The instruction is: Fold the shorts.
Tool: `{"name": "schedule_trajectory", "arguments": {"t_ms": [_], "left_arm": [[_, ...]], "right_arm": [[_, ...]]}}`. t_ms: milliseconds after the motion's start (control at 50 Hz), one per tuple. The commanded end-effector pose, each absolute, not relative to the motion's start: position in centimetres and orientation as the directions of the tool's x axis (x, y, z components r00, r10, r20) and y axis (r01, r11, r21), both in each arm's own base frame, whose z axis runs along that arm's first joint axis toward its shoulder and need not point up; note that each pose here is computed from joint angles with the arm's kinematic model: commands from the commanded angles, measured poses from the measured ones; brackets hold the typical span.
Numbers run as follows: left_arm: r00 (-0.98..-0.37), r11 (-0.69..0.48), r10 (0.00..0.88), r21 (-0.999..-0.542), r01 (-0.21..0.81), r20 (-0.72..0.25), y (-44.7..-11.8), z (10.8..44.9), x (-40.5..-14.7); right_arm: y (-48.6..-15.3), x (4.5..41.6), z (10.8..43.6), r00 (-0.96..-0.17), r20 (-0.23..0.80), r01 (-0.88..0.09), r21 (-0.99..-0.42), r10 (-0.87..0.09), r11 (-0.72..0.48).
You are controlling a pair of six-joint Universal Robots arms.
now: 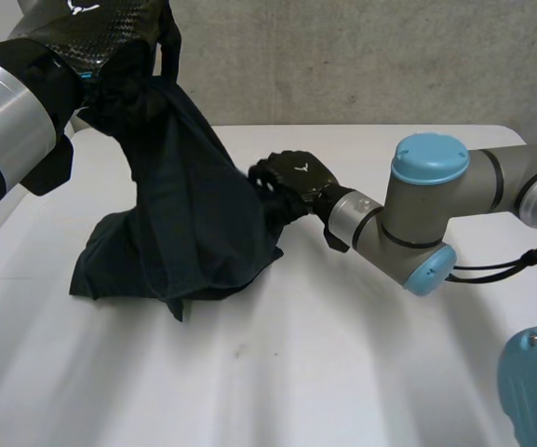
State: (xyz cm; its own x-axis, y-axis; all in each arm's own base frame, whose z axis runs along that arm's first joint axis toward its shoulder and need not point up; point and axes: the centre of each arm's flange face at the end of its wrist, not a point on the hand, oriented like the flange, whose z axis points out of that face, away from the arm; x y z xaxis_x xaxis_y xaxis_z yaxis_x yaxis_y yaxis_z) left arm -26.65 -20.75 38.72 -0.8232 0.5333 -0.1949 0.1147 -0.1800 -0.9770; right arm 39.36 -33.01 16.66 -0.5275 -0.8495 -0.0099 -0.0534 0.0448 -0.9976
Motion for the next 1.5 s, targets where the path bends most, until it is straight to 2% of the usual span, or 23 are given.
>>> {"name": "schedule_trajectory", "arguments": {"t_ms": [20, 180, 240, 300, 420, 540, 660, 740, 820, 860, 900, 920, 940, 980, 1020, 1040, 1100, 1140, 1180, 1220, 1360, 1460, 1500], "left_arm": [[-0.829, -0.164, 0.524, -0.978, 0.126, -0.195, -21.4, 38.1, -26.4], [-0.862, -0.140, 0.467, -0.979, 0.147, -0.196, -23.4, 37.6, -25.0], [-0.867, -0.112, 0.460, -0.981, 0.158, -0.192, -24.1, 36.9, -24.8], [-0.866, -0.075, 0.464, -0.982, 0.172, -0.187, -24.7, 35.7, -24.9], [-0.857, 0.057, 0.487, -0.972, 0.226, -0.170, -25.6, 31.5, -25.3], [-0.842, 0.236, 0.521, -0.924, 0.301, -0.142, -26.8, 25.6, -25.9], [-0.827, 0.332, 0.546, -0.872, 0.360, -0.133, -28.2, 21.0, -26.8], [-0.822, 0.320, 0.549, -0.870, 0.376, -0.154, -30.4, 19.6, -27.8], [-0.836, 0.228, 0.515, -0.910, 0.347, -0.190, -33.8, 20.9, -29.0], [-0.860, 0.113, 0.460, -0.947, 0.301, -0.219, -36.0, 23.7, -29.7], [-0.881, -0.001, 0.411, -0.966, 0.257, -0.234, -37.4, 26.7, -30.1], [-0.904, -0.132, 0.357, -0.971, 0.202, -0.236, -38.5, 30.0, -30.3], [-0.914, -0.199, 0.332, -0.964, 0.173, -0.233, -38.9, 31.7, -30.3], [-0.933, -0.350, 0.287, -0.931, 0.108, -0.216, -39.4, 35.3, -30.3], [-0.950, -0.504, 0.246, -0.862, 0.045, -0.194, -39.5, 39.0, -30.2], [-0.954, -0.547, 0.237, -0.837, 0.026, -0.184, -39.3, 40.0, -30.2], [-0.965, -0.680, 0.210, -0.732, -0.030, -0.155, -37.7, 44.6, -29.5], [-0.965, -0.696, 0.214, -0.717, -0.042, -0.151, -36.8, 45.6, -29.3], [-0.961, -0.671, 0.228, -0.740, -0.037, -0.159, -36.3, 45.0, -29.1], [-0.955, -0.645, 0.242, -0.764, -0.028, -0.170, -36.3, 44.0, -29.3], [-0.928, -0.446, 0.314, -0.894, 0.044, -0.203, -37.0, 36.1, -29.4], [-0.910, -0.241, 0.357, -0.962, 0.131, -0.213, -36.7, 29.8, -28.6], [-0.895, -0.109, 0.392, -0.977, 0.181, -0.210, -36.0, 26.4, -28.1]], "right_arm": [[-33.6, 39.1, 17.8, -0.571, 0.034, -0.054, -0.999, -0.820, -0.004], [-32.4, 32.3, 29.1, -0.686, 0.267, -0.143, -0.962, -0.677, -0.234], [-29.6, 30.4, 32.1, -0.669, 0.373, -0.238, -0.927, -0.643, -0.291], [-26.8, 29.2, 33.1, -0.616, 0.473, -0.356, -0.881, -0.630, -0.312], [-23.0, 27.8, 33.1, -0.543, 0.542, -0.515, -0.818, -0.641, -0.256], [-21.8, 28.7, 29.3, -0.514, 0.509, -0.609, -0.783, -0.690, -0.123], [-23.4, 30.2, 24.6, -0.501, 0.506, -0.681, -0.731, -0.702, -0.041], [-26.1, 31.5, 22.0, -0.516, 0.525, -0.689, -0.724, -0.677, -0.037], [-29.1, 33.2, 22.0, -0.563, 0.566, -0.636, -0.762, -0.602, -0.122], [-30.4, 33.9, 23.0, -0.595, 0.588, -0.594, -0.781, -0.548, -0.193], [-32.3, 35.1, 25.8, -0.659, 0.612, -0.510, -0.791, -0.438, -0.338], [-32.8, 35.4, 26.9, -0.684, 0.613, -0.479, -0.787, -0.396, -0.390], [-33.3, 35.6, 28.1, -0.712, 0.606, -0.443, -0.780, -0.354, -0.442], [-34.1, 36.0, 32.2, -0.796, 0.565, -0.345, -0.720, -0.219, -0.603], [-34.1, 35.9, 35.3, -0.849, 0.513, -0.290, -0.654, -0.128, -0.699], [-33.8, 35.5, 37.8, -0.889, 0.455, -0.251, -0.589, -0.058, -0.768], [-33.5, 35.1, 39.7, -0.921, 0.389, -0.215, -0.527, -0.008, -0.822], [-33.3, 35.2, 39.6, -0.921, 0.390, -0.216, -0.532, -0.010, -0.819], [-33.2, 35.4, 39.0, -0.911, 0.411, -0.228, -0.557, -0.027, -0.798], [-32.5, 36.0, 37.2, -0.884, 0.459, -0.249, -0.622, -0.088, -0.743], [-29.4, 36.4, 30.7, -0.759, 0.579, -0.397, -0.774, -0.297, -0.494], [-27.3, 35.1, 26.7, -0.682, 0.597, -0.506, -0.802, -0.423, -0.317], [-26.5, 34.9, 25.4, -0.659, 0.592, -0.529, -0.803, -0.464, -0.273]]}}
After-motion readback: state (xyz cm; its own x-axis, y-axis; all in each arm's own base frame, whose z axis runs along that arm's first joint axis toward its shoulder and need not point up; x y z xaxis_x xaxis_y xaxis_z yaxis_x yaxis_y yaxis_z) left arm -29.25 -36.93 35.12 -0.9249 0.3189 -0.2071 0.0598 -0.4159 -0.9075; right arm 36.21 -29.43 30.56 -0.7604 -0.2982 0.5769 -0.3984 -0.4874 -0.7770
